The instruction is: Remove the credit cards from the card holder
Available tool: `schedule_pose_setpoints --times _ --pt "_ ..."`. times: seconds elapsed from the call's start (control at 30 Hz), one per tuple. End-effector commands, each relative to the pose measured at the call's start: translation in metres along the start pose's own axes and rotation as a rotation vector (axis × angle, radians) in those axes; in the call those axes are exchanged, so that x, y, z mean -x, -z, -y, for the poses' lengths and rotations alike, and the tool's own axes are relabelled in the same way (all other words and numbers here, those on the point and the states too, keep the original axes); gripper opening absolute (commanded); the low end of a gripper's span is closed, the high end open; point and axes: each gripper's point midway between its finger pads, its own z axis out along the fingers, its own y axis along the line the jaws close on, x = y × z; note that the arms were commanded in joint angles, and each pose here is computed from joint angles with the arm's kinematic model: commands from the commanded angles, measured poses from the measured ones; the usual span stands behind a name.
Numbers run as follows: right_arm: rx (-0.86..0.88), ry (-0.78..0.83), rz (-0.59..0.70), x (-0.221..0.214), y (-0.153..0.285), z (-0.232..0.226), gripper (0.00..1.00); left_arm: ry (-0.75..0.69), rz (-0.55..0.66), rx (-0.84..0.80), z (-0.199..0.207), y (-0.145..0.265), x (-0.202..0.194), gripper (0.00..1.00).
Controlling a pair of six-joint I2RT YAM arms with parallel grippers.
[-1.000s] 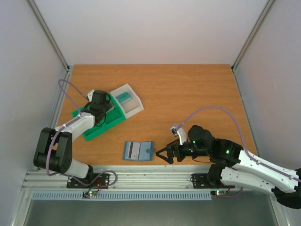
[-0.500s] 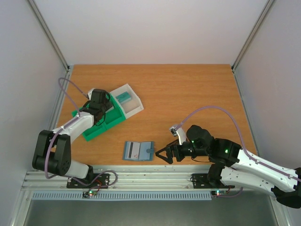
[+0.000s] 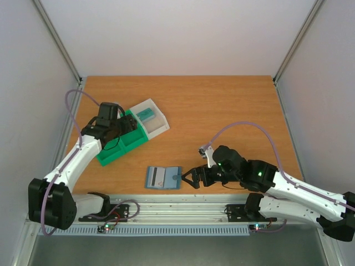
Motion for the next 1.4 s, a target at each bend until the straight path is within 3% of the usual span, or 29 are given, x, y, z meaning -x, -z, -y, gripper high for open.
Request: schedule_pose_setpoints --times 0.0,0.2,0.33,0.5,0.6,0.77,0.9,1.37 --pt "-0.115 -0.071 -0.010 0.005 -0.003 0.014 0.98 -0.064 -0.226 -0.103 0.008 0.018 -0.050 0.75" --pt "-0.172 -0.099 -0.049 0.003 -0.021 0.023 0.98 -0.034 -0.390 -0.320 0.023 0.031 -0.107 0.65" --pt "-0.138 -0.099 -0.085 0.004 -0.038 0.016 0.97 -0.039 -0.433 -0.342 0.021 0.040 -0.132 0.60" --pt "-0.125 -0.113 -0.123 0.006 -0.064 0.011 0.87 -0.059 -0.469 -0.366 0.033 0.048 -0.153 0.54" --pt "-0.104 -0.124 -0.128 0.009 -0.080 0.008 0.75 -0.077 -0.494 -0.355 0.035 0.049 -0.166 0.54" --pt "-0.052 -0.159 -0.154 0.013 -0.103 -0.002 0.43 -0.059 -0.529 -0.337 0.027 0.039 -0.184 0.52" --pt "-0.057 -0.183 -0.165 0.013 -0.121 0.000 0.32 -0.030 -0.555 -0.342 0.021 0.030 -0.197 0.48" --pt "-0.190 -0.210 -0.216 -0.004 -0.166 0.040 0.25 0.014 -0.638 -0.289 -0.003 0.006 -0.232 0.35"
